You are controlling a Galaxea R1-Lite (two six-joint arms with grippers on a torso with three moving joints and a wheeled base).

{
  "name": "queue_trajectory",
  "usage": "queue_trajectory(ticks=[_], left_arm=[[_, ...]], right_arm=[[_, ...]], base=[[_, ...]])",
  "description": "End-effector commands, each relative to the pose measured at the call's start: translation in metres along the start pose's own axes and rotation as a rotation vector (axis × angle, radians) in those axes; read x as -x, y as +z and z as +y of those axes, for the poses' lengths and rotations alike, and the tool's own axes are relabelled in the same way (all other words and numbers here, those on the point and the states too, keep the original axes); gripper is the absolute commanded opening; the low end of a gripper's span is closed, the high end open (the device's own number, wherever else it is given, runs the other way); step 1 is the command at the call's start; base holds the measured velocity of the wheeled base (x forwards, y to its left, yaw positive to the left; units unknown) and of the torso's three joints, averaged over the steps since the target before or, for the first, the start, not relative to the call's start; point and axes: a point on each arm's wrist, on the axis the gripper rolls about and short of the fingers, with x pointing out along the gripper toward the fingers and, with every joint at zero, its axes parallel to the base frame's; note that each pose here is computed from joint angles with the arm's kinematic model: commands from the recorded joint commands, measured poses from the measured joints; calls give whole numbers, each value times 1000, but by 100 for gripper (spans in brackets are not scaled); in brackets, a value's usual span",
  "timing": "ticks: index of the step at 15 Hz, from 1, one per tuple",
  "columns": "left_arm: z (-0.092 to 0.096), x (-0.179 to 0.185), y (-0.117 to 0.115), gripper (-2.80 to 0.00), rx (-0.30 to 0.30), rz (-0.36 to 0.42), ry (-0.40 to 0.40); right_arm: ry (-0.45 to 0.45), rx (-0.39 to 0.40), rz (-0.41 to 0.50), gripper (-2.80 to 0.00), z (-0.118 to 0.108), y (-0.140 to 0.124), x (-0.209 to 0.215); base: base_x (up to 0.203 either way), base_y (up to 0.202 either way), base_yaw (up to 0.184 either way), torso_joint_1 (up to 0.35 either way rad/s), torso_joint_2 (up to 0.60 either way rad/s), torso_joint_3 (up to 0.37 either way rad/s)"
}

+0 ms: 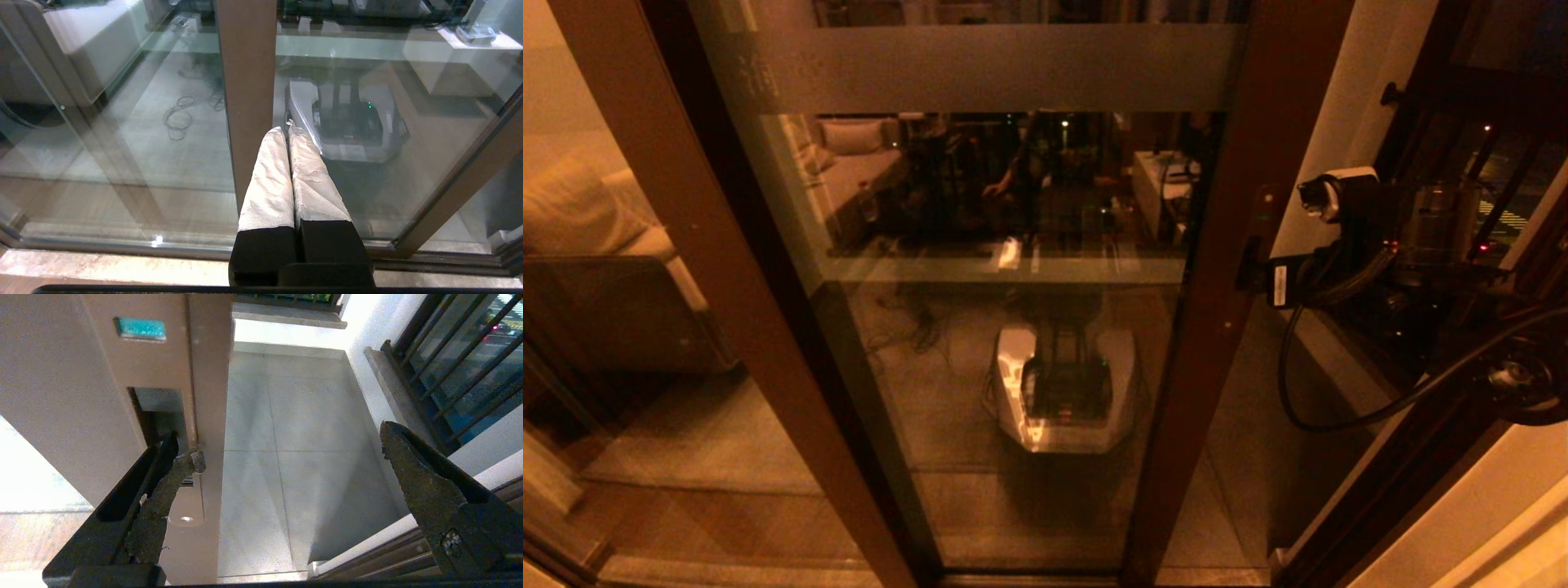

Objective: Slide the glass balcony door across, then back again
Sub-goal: Close the slid door

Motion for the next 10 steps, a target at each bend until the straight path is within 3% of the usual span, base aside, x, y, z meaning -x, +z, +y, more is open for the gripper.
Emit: queue_trajectory(ticks=[1, 10], left_arm=[[0, 0, 0, -280, 0, 0, 0], [0, 0, 0, -280, 0, 1, 0]], right_arm=[[-16, 3, 13, 0, -1, -5, -7], [-57, 7, 19, 0, -15, -6, -5]], base=[[0, 0, 0, 0, 0, 0], [0, 0, 0, 0, 0, 0]])
